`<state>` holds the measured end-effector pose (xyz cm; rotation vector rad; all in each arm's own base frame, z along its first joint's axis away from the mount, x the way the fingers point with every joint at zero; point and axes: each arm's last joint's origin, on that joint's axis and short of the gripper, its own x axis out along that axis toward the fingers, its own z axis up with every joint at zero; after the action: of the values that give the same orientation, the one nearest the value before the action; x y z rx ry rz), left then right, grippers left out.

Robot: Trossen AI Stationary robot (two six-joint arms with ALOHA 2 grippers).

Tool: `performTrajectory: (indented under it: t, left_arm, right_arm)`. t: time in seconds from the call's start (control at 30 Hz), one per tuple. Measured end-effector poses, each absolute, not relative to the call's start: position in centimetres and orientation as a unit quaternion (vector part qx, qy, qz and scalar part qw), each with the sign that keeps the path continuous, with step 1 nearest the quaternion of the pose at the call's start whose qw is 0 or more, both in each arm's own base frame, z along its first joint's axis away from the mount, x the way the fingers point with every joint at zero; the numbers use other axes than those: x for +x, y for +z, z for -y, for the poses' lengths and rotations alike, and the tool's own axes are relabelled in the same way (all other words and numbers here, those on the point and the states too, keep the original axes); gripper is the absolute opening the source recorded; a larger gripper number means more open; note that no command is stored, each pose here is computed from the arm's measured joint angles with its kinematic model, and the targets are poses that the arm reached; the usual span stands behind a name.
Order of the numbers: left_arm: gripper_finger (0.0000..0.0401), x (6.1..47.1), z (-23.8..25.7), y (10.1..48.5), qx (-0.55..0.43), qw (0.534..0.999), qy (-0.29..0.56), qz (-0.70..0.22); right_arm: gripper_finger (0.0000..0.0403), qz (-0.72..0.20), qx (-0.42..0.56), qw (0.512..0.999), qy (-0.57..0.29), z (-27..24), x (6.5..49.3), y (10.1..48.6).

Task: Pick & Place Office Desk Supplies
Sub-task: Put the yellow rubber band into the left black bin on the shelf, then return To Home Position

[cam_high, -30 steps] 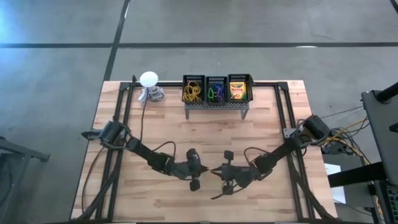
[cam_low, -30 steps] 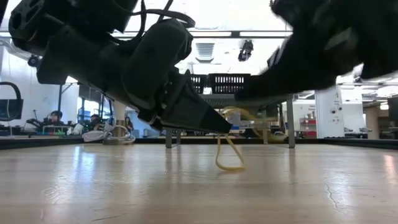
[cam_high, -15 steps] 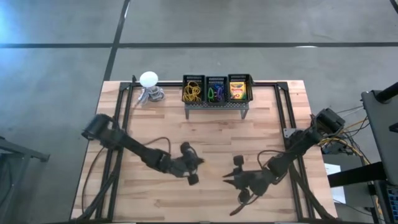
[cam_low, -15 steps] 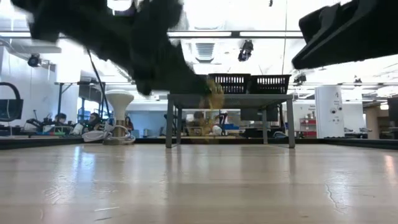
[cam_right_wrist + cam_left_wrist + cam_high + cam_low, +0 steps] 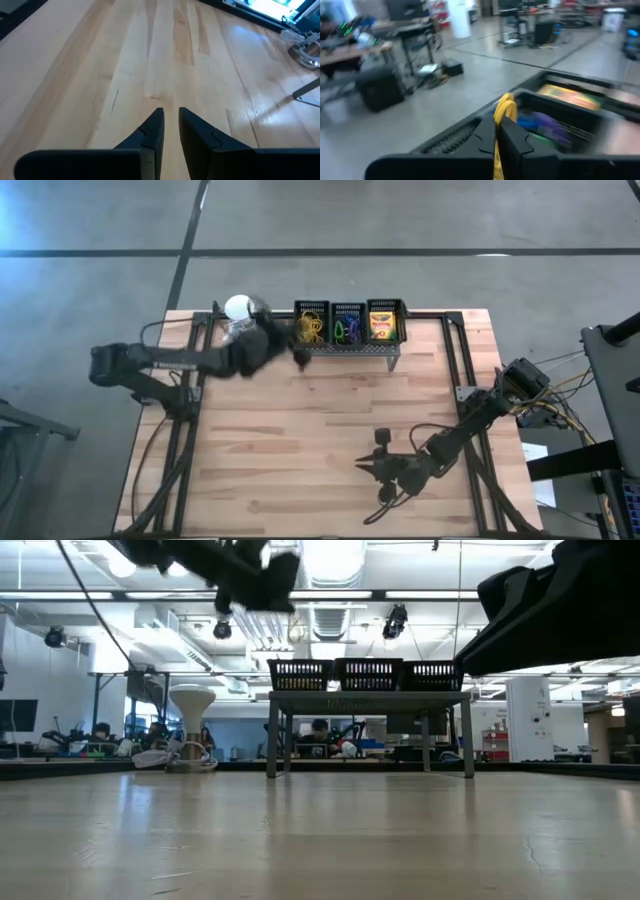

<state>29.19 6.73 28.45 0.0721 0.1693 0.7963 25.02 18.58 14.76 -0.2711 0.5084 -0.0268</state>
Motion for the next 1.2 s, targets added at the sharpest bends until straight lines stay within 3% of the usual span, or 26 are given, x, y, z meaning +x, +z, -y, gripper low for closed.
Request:
performTrajectory:
  t: [0.2,0.37,0.53,0.93,1.2]
  left_arm:
    - [0.0015,27.7,-14.1,27.5,-0.067,0.926,0.365,-0.071]
    - [0.0025,28.1,-15.8,26.1,-0.093,0.925,0.356,-0.091]
    - [0.0054,29.2,-16.0,26.3,-0.092,0.924,0.347,-0.135]
    - [0.0193,29.3,-15.4,30.9,-0.129,0.885,0.347,-0.282]
    - [0.0196,31.0,-9.9,31.9,-0.108,0.899,0.272,-0.326]
  right_arm:
    - [0.0052,-0.252,-0.135,0.958,-0.013,-18.6,25.0,14.7]
    - [0.0052,-0.252,-0.135,0.958,-0.013,-18.6,25.0,14.7]
    - [0.0052,-0.252,-0.133,0.958,-0.013,-18.6,25.0,14.7]
    - [0.0052,-0.254,-0.123,0.959,-0.015,-18.5,24.9,14.6]
    - [0.0052,-0.257,-0.114,0.960,-0.019,-18.4,24.8,14.3]
